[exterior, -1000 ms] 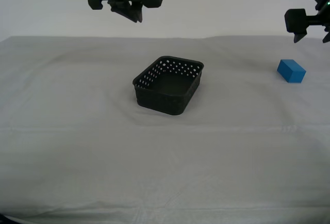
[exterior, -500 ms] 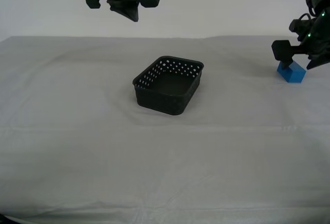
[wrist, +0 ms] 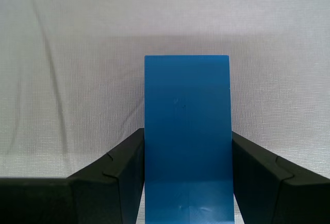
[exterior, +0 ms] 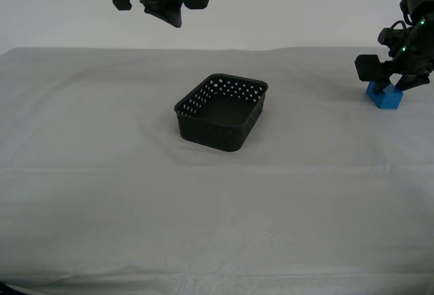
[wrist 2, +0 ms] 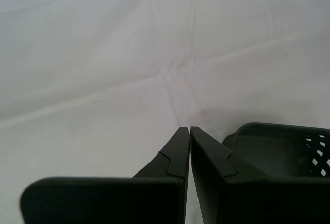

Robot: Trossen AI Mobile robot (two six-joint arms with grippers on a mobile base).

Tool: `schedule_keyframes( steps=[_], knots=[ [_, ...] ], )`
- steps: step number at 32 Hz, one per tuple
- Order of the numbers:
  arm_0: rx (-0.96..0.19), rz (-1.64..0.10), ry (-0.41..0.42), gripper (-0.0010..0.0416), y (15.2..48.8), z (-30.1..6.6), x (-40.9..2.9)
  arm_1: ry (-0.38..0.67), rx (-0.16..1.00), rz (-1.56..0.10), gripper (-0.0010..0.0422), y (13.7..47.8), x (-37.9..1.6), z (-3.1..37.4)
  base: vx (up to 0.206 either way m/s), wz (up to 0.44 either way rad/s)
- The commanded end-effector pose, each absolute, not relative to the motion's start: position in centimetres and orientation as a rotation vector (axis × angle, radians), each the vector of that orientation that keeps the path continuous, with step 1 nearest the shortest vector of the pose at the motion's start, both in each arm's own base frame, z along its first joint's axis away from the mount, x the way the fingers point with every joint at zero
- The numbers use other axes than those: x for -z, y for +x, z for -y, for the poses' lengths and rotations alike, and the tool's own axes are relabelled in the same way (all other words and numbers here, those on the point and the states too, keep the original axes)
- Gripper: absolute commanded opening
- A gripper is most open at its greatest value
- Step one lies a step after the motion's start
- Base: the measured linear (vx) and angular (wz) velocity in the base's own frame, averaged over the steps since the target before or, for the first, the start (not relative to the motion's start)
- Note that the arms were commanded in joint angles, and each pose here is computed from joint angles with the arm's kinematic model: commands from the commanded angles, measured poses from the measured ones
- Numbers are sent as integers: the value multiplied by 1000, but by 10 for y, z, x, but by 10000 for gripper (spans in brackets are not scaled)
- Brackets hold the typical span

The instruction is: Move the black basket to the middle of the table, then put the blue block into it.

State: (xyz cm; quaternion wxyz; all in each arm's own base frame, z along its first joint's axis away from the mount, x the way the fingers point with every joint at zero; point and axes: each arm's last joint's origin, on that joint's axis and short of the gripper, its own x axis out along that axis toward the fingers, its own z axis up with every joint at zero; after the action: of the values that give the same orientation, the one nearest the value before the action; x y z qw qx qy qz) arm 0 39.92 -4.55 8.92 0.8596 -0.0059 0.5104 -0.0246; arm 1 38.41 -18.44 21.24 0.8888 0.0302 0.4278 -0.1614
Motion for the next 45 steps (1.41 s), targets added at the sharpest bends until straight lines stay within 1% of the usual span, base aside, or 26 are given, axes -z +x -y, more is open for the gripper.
schedule_keyframes(
  steps=[1,6,9,10,11,12,13,15,17,18,20,21,22,23,24,27,28,29,33,37,38,41,43,44,45],
  knots=[
    [38,-1077,-7,0,398,44,-94,65,294,-886,0,389,-212,174,0,0],
    [-23,-1035,31,-1,393,40,-124,44,242,-888,0,398,-212,151,0,0],
    [-79,-1005,64,-1,389,35,-146,32,216,-888,0,402,-212,140,0,0],
    [-114,-986,86,-1,386,31,-156,29,205,-888,0,404,-212,135,0,0],
    [-215,-932,118,-1,383,19,-176,29,192,-886,0,406,-212,129,0,0],
    [-240,-919,124,-1,382,17,-180,30,187,-885,0,406,-212,127,0,0],
    [-323,-872,128,-1,378,1,-198,30,175,-887,0,408,-211,122,0,0],
    [-360,-850,122,-1,376,-8,-206,28,172,-885,0,408,-212,121,0,0],
    [-490,-801,91,-1,365,-44,-228,25,167,-885,0,409,-211,119,0,0],
    [-505,-798,85,-1,364,-50,-230,25,165,-883,0,409,-212,118,0,0],
    [-613,-792,48,-1,352,-86,-238,24,162,-885,0,409,-211,117,0,0],
    [-632,-793,44,-1,350,-91,-239,23,162,-884,0,409,-211,116,0,0],
    [-720,-801,30,-1,343,-115,-239,23,160,-885,0,410,-211,116,0,0],
    [-744,-803,26,-1,341,-121,-239,23,160,-884,0,410,-211,116,0,0],
    [-804,-810,10,-1,334,-139,-237,22,159,-885,0,410,-211,115,0,0],
    [-905,-805,-43,-1,319,-172,-237,21,157,-885,0,410,-211,114,0,0],
    [-920,-804,-49,-1,317,-177,-237,21,156,-885,0,410,-211,114,0,0],
    [-964,-803,-68,-1,308,-192,-237,20,155,-885,0,410,-211,114,0,0],
    [-1020,-814,-100,-1,298,-215,-230,20,154,-886,0,410,-211,113,0,0],
    [-1020,-841,-106,0,307,-224,-205,21,153,-896,0,410,-211,113,0,0],
    [-995,-848,-119,0,309,-225,-200,24,151,-910,0,409,-210,112,0,0],
    [-998,-819,-132,2,312,-227,-197,35,152,-925,0,408,-209,111,0,0],
    [-984,-792,-138,19,314,-227,-199,34,150,-925,0,408,-209,110,0,0],
    [-985,-787,-137,42,314,-228,-199,33,150,-925,0,408,-209,110,0,0],
    [-985,-788,-136,53,314,-228,-199,33,150,-924,0,408,-209,110,0,0]
  ],
)
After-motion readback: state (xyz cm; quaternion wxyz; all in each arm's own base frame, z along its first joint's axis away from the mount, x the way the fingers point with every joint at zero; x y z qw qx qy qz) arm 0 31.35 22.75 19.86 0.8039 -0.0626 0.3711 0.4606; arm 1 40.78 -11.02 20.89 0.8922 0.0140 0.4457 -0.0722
